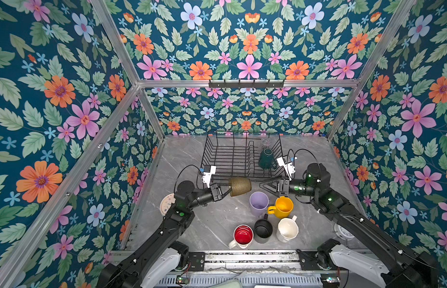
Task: Load the cups into the dish rack
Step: 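Bring the gold tumbler toward the right gripper while the right gripper reaches for it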
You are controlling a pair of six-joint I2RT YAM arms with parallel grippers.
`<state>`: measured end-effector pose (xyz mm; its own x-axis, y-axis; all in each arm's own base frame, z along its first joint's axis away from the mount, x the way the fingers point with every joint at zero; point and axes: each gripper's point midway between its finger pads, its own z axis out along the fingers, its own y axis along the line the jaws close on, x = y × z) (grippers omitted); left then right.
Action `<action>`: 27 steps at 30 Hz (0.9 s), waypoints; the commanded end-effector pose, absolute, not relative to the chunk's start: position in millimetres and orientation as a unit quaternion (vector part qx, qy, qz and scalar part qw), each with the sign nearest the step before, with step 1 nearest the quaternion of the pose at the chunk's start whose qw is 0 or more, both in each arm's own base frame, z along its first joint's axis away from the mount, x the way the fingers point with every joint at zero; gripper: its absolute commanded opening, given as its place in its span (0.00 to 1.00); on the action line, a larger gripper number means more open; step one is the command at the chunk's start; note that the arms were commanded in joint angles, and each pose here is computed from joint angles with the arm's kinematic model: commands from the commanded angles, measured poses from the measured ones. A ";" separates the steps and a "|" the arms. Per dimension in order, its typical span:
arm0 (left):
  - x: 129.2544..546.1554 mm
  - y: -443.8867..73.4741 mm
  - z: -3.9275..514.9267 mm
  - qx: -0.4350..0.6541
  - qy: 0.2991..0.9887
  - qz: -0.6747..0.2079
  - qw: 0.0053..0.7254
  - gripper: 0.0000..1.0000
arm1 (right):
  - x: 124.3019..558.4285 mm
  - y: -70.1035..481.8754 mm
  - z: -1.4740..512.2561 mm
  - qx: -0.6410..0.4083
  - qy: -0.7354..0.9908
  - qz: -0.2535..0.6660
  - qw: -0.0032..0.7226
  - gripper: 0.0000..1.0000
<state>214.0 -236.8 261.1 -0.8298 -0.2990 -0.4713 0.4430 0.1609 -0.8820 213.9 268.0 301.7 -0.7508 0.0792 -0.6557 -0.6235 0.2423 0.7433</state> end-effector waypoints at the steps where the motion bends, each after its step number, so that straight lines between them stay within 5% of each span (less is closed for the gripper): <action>1: 209.5 -238.0 273.3 0.068 0.687 -0.662 0.292 0.00 | 211.3 277.0 318.0 -0.211 0.704 0.602 0.311 0.96; 27: 202.1 -241.2 277.8 0.081 0.671 -0.684 0.275 0.00 | 203.3 344.8 309.2 -0.264 0.690 0.627 0.249 0.94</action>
